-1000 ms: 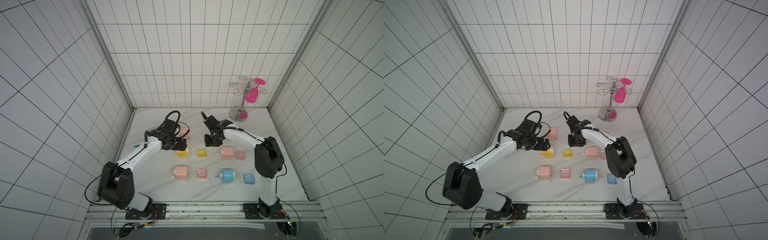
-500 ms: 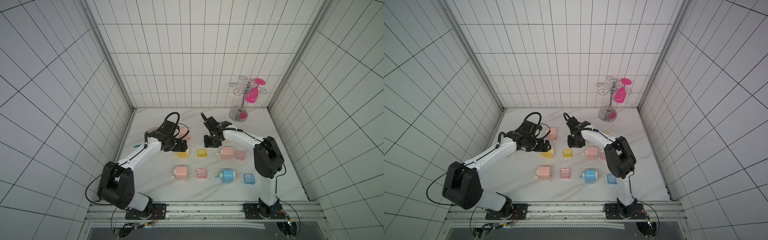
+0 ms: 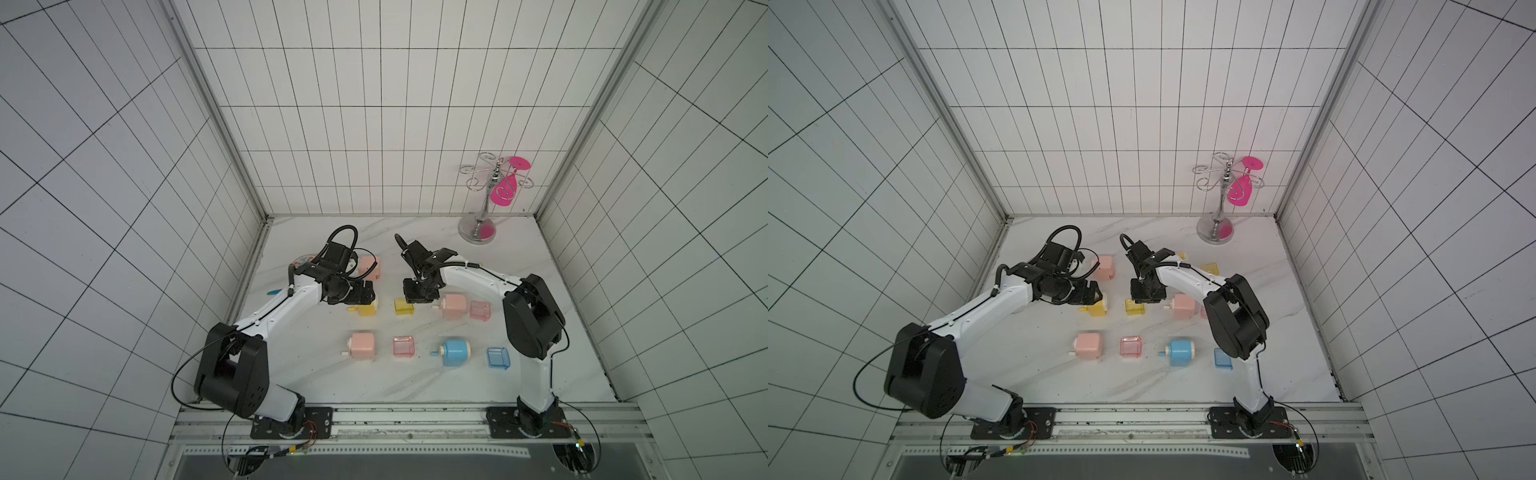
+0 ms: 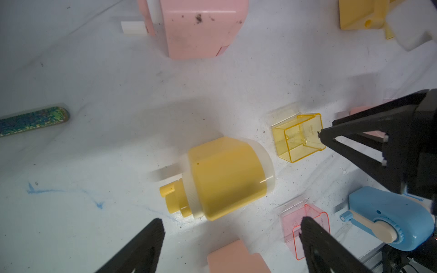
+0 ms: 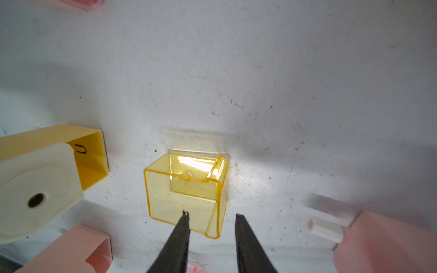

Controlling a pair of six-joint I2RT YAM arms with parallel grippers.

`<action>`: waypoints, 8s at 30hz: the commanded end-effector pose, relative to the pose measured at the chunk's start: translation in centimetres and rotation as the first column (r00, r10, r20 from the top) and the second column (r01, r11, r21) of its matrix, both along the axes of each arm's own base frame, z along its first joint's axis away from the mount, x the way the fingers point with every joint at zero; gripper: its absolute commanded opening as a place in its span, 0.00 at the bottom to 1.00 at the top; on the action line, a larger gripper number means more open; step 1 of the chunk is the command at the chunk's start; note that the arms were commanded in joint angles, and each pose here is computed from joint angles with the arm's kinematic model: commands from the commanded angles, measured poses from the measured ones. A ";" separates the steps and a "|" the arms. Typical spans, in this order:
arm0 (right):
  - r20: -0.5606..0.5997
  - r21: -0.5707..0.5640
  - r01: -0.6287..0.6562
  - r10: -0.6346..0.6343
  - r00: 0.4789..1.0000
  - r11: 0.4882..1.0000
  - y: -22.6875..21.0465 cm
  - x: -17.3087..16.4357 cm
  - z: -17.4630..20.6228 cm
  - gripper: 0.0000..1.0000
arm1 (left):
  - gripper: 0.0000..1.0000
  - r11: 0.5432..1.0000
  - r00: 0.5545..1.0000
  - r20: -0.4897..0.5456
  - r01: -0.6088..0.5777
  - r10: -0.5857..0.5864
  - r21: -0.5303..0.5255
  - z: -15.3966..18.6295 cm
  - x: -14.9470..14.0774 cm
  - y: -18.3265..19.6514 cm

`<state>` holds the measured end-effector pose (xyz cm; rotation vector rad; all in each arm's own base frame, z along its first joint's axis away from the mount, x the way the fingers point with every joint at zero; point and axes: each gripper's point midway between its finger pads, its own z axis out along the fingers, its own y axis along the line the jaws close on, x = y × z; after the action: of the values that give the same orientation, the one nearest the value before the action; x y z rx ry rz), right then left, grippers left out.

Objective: Put the tray back into the pencil sharpener
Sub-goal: Close the container of the pencil sharpener.

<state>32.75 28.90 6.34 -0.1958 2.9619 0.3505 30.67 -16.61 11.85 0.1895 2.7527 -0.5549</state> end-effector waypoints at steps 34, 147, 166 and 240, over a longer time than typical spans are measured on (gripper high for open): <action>-0.047 -0.102 0.035 -0.040 0.998 0.994 -1.3 1.7 -3.2 0.22 | 0.97 1.000 0.998 -0.066 -0.025 0.025 -0.006 -2.3 0.5 -0.1; -0.017 -0.165 0.004 -0.007 1.000 0.986 5.9 0.1 -1.4 0.08 | 0.97 0.999 0.997 -0.082 -0.005 0.001 -0.051 -2.6 1.2 -1.0; -0.044 -0.171 0.027 -0.035 0.998 0.985 6.1 -0.2 -1.8 0.08 | 0.97 0.998 0.996 -0.084 -0.004 -0.001 -0.055 -2.6 1.1 -1.2; -0.052 -0.170 0.023 -0.032 0.998 0.985 7.7 0.3 -2.3 0.08 | 0.97 0.998 0.996 -0.087 0.004 -0.009 -0.061 -2.9 1.1 -1.3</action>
<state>33.87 36.15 4.14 -0.1606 3.0311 0.1349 31.14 -17.14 8.40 0.1256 2.8516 -0.6300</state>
